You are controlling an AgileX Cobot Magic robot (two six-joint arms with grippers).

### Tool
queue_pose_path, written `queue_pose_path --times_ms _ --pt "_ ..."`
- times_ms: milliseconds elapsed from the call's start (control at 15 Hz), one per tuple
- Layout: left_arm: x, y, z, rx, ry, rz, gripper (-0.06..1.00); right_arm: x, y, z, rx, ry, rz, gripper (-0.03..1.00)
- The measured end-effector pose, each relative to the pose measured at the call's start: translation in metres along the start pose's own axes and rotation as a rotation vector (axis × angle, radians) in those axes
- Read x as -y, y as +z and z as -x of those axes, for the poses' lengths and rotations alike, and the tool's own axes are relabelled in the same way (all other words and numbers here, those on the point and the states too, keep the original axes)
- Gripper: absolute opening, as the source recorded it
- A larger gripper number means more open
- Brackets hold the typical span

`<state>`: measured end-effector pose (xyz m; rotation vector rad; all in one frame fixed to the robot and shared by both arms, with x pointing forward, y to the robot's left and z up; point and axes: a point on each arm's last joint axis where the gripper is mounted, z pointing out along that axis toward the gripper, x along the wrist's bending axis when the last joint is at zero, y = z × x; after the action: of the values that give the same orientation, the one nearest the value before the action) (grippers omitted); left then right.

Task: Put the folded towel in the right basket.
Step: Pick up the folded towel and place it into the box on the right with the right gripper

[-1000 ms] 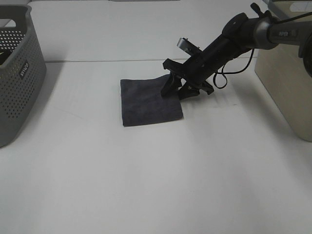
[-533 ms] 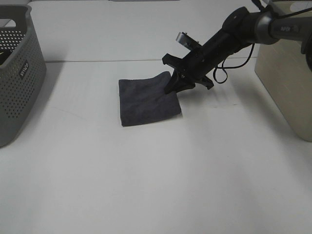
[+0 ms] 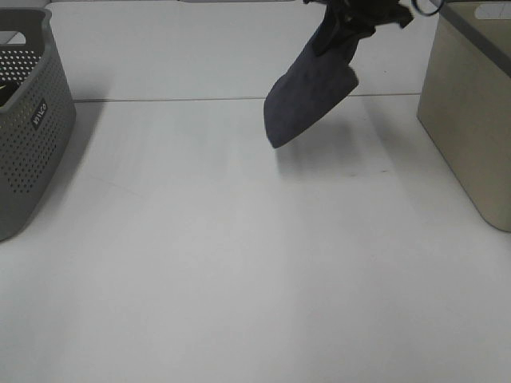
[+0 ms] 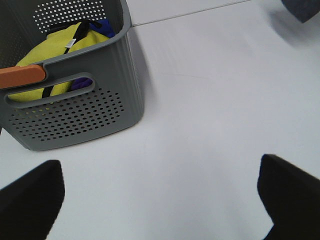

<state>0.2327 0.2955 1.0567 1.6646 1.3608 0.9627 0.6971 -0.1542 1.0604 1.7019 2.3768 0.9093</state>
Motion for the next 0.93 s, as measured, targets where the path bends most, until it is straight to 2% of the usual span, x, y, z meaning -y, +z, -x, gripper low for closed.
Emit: queue_pose_path --times_ms 67,267,400,667,933 --pt "0.000 0.000 0.000 0.000 0.000 0.000 0.99 -0.002 -0.012 -0.002 0.019 -0.017 0.019 0.04" --pt "0.000 0.000 0.000 0.000 0.000 0.000 0.99 -0.008 -0.078 -0.007 0.152 -0.066 0.122 0.04" --pt "0.000 0.000 0.000 0.000 0.000 0.000 0.99 -0.008 -0.121 0.002 0.211 -0.055 0.199 0.04" --pt "0.000 0.000 0.000 0.000 0.000 0.000 0.99 0.004 -0.197 0.061 0.343 0.089 0.327 0.04" --pt "0.000 0.000 0.000 0.000 0.000 0.000 0.99 0.027 -0.228 0.122 0.426 0.251 0.318 0.04"
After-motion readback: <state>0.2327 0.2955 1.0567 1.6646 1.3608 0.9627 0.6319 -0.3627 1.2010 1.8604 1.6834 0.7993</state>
